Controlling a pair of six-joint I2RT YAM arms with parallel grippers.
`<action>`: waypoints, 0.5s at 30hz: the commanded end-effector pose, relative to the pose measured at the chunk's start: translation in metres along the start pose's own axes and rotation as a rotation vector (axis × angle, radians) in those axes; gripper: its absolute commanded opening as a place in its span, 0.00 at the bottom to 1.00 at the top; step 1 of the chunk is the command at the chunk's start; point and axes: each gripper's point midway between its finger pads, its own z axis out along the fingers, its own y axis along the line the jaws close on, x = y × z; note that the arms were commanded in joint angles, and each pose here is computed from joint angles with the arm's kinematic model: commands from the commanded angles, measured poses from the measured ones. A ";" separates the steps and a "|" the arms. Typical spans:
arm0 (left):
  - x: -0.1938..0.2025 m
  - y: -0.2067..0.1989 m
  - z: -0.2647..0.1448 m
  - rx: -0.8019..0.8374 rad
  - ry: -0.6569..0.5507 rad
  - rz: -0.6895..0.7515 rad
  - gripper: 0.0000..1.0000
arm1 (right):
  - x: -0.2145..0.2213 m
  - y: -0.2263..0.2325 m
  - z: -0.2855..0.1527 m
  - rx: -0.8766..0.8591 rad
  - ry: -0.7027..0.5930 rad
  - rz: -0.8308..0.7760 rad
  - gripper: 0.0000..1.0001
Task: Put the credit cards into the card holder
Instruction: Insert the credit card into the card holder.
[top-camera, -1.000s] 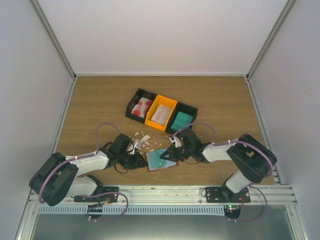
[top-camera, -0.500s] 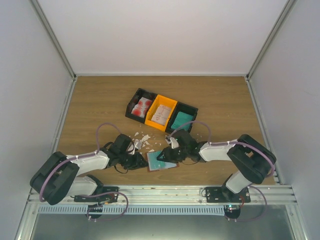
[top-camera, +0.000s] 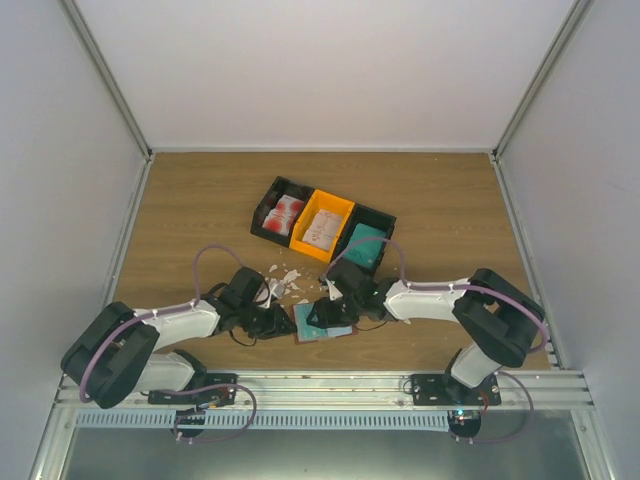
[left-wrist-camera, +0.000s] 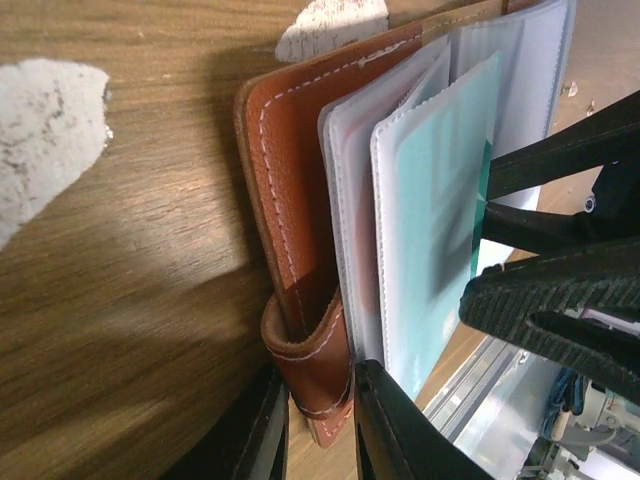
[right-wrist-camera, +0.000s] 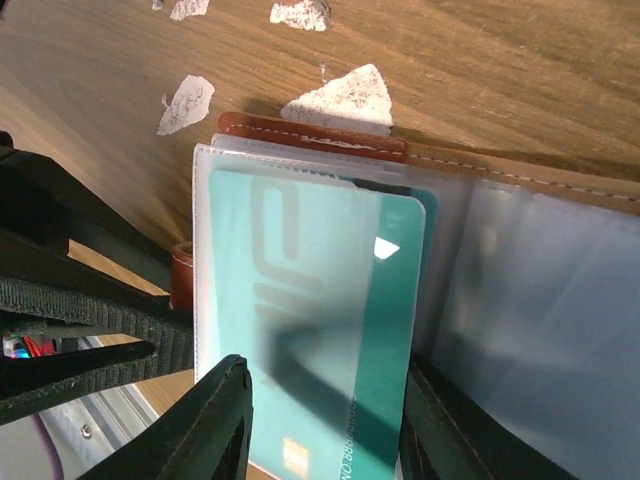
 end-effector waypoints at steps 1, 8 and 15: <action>-0.008 -0.016 -0.001 0.032 -0.011 0.053 0.22 | 0.002 -0.005 0.002 0.083 0.016 -0.041 0.43; -0.012 -0.018 -0.013 -0.010 -0.047 0.072 0.31 | -0.022 -0.001 -0.037 0.154 -0.132 -0.061 0.63; -0.021 -0.023 -0.029 -0.057 -0.111 0.089 0.48 | -0.039 -0.023 -0.071 0.234 -0.256 -0.040 0.65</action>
